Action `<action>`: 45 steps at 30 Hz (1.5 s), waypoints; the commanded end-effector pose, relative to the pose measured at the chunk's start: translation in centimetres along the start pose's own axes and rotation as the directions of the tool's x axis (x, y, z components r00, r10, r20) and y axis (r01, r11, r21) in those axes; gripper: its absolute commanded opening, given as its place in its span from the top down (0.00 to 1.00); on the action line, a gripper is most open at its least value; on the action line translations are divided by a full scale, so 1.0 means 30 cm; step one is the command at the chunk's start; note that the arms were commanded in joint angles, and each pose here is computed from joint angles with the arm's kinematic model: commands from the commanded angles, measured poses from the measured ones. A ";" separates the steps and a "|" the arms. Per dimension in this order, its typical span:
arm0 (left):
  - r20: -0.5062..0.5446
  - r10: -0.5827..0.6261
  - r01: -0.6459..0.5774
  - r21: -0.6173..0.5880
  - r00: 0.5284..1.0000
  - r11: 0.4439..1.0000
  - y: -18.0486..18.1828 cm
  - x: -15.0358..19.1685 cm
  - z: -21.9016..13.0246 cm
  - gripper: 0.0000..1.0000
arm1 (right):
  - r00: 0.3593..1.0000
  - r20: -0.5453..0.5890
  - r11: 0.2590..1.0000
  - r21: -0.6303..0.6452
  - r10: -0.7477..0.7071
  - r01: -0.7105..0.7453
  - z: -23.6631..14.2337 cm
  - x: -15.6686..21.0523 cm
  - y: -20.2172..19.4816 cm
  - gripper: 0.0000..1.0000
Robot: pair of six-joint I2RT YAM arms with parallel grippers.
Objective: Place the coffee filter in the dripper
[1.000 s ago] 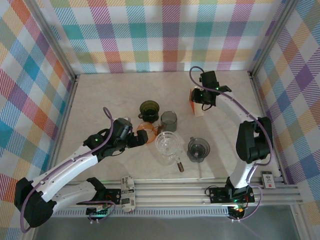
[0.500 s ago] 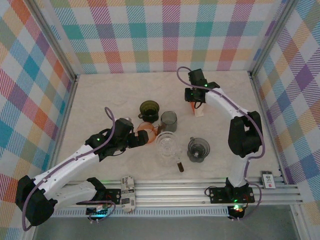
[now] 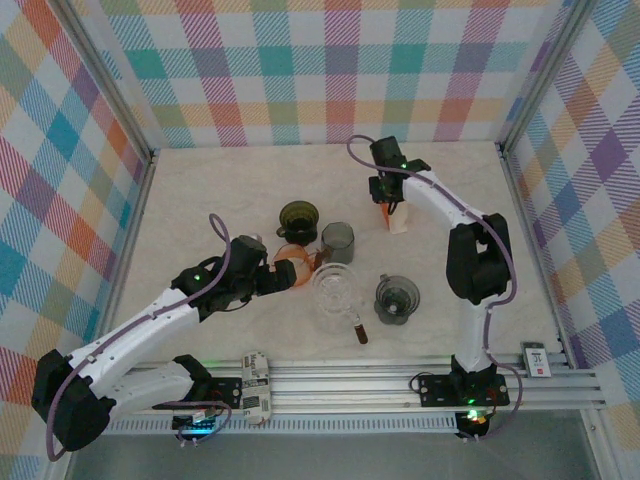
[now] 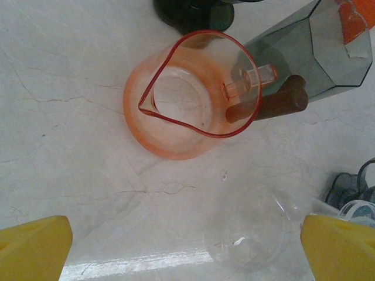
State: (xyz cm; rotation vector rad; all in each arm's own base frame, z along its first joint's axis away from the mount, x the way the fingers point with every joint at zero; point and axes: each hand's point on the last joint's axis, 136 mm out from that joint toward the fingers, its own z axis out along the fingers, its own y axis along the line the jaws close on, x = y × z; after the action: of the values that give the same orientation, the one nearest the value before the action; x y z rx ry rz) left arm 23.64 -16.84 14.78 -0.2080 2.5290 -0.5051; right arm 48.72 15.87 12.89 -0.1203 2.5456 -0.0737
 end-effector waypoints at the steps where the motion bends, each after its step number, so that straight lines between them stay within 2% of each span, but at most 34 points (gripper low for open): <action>1: 0.005 0.012 -0.012 -0.022 1.000 1.000 0.021 -0.001 0.010 0.00 | 0.999 0.001 0.999 0.025 -0.032 0.032 0.004 -0.014 0.004 0.68; 15: -0.011 -0.003 0.003 -0.016 1.000 1.000 0.017 0.005 0.021 0.00 | 0.998 0.033 0.997 0.061 -0.049 0.047 -0.014 -0.032 -0.003 0.79; 26: -0.018 -0.010 0.010 -0.003 1.000 1.000 0.008 0.007 0.021 0.00 | 0.997 0.055 0.997 0.067 -0.047 0.043 -0.049 -0.040 -0.012 0.97; 45: -0.016 -0.004 0.004 0.011 1.000 1.000 -0.011 -0.008 0.000 0.00 | 0.994 0.112 1.000 0.008 -0.016 0.016 -0.204 -0.017 -0.018 0.99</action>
State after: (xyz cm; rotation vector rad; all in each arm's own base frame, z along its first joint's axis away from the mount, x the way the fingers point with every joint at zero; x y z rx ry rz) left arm 23.58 -17.03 14.26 -0.2081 2.5541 -0.5101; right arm 46.28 15.19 16.80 -0.1510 2.4622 -0.1255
